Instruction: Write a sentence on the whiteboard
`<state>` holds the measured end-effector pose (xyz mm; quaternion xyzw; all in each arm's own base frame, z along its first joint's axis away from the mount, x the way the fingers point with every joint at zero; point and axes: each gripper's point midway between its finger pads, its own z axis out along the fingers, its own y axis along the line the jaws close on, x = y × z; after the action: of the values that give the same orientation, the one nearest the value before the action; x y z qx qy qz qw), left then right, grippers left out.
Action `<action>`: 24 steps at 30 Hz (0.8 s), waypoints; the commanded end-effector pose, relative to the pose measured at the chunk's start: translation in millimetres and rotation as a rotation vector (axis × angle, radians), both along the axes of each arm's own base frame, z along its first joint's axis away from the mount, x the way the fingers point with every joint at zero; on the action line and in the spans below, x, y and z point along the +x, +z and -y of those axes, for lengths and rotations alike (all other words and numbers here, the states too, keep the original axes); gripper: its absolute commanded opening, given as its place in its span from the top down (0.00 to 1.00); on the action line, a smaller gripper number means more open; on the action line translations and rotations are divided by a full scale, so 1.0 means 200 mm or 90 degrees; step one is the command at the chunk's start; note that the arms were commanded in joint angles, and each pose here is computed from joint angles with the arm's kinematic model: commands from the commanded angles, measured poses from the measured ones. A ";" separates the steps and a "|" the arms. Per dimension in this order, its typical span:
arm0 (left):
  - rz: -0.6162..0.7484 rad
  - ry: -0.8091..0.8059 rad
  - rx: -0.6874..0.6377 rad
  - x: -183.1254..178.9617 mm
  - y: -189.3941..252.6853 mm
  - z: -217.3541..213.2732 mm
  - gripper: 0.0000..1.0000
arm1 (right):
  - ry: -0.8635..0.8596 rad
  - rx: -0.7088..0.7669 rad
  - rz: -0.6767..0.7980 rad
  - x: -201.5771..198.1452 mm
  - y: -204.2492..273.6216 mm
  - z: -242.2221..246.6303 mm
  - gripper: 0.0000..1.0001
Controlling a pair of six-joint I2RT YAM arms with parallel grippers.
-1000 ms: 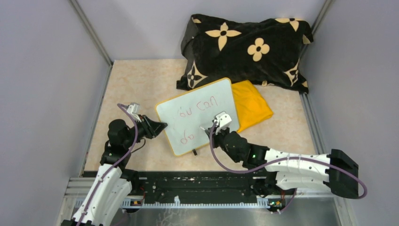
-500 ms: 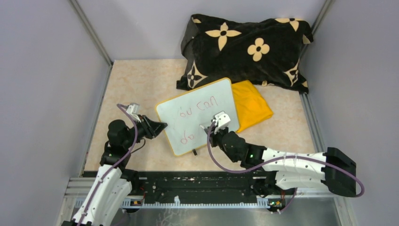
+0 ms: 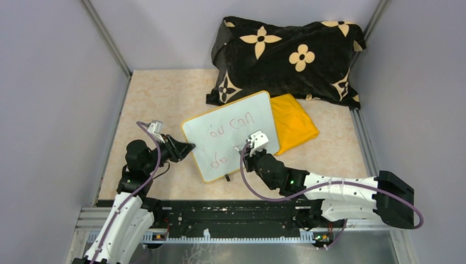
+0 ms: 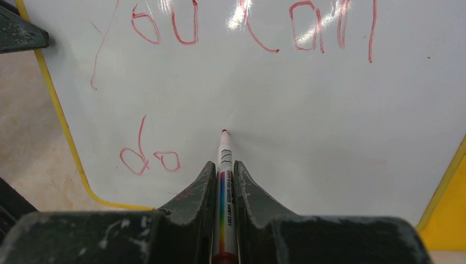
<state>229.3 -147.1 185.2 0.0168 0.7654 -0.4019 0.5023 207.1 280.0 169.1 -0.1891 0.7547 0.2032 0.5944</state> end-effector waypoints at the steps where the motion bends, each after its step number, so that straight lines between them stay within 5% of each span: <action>1: 0.021 -0.010 -0.007 0.00 0.03 0.01 0.65 | -0.011 0.025 -0.002 0.00 0.05 -0.02 1.00; 24: 0.023 -0.011 -0.008 -0.01 0.04 0.01 0.64 | -0.027 0.026 -0.066 -0.06 -0.11 0.07 1.00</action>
<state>229.3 -147.1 184.2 0.0167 0.7655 -0.4019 0.5022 195.5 270.2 144.1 -0.1679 0.7840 0.2142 0.5579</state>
